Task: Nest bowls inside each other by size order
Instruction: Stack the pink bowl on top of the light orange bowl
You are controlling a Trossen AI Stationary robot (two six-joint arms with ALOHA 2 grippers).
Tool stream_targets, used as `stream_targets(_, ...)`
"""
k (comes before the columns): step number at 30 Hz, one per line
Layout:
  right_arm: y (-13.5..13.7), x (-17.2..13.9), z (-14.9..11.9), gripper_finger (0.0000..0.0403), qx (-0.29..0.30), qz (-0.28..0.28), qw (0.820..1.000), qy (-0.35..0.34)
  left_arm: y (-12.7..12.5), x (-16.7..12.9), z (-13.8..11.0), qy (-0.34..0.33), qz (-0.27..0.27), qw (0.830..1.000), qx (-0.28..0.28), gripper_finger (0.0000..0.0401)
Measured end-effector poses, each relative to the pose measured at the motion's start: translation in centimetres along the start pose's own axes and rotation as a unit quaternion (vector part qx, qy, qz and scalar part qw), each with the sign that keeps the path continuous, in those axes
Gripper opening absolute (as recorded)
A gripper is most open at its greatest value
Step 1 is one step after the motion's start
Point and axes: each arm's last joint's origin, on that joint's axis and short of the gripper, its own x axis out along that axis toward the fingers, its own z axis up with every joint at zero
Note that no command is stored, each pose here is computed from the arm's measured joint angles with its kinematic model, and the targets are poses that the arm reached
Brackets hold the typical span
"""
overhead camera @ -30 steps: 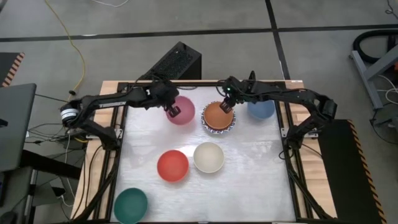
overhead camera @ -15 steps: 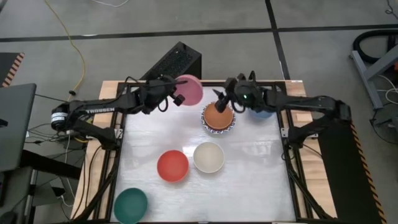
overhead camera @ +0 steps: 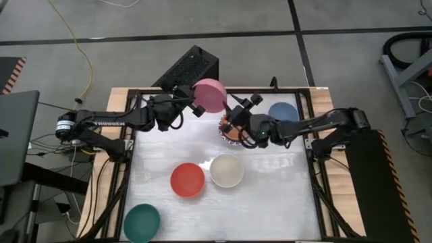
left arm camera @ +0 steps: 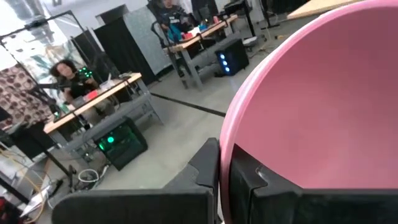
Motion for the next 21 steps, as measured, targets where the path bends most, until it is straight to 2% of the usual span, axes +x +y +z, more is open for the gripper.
stream_targets(6,0.2,1.4,-0.7,0.0195,0.020,-0.028,0.999,0.011,-0.2,-0.3,0.1,-0.003,-0.003,1.000,0.005,0.0000)
stream_targets(9,-0.2,2.1,-1.1,0.0180,0.046,-0.037,0.998,0.020,-0.3,-0.4,0.2,-0.003,-0.002,1.000,0.004,0.0000)
stream_targets(12,-0.4,2.3,-1.2,0.0144,0.061,-0.037,0.997,0.022,-0.3,-0.4,0.2,-0.004,-0.005,1.000,0.005,0.0000)
stream_targets(18,-0.4,2.4,-1.5,0.0024,0.066,-0.027,0.997,0.029,-0.4,-0.3,0.2,-0.012,-0.027,1.000,0.001,0.0001)
stream_targets(21,-0.5,2.6,-1.7,0.0016,0.074,-0.028,0.996,0.035,-0.5,-0.3,0.1,-0.009,-0.035,0.999,0.000,0.0003)
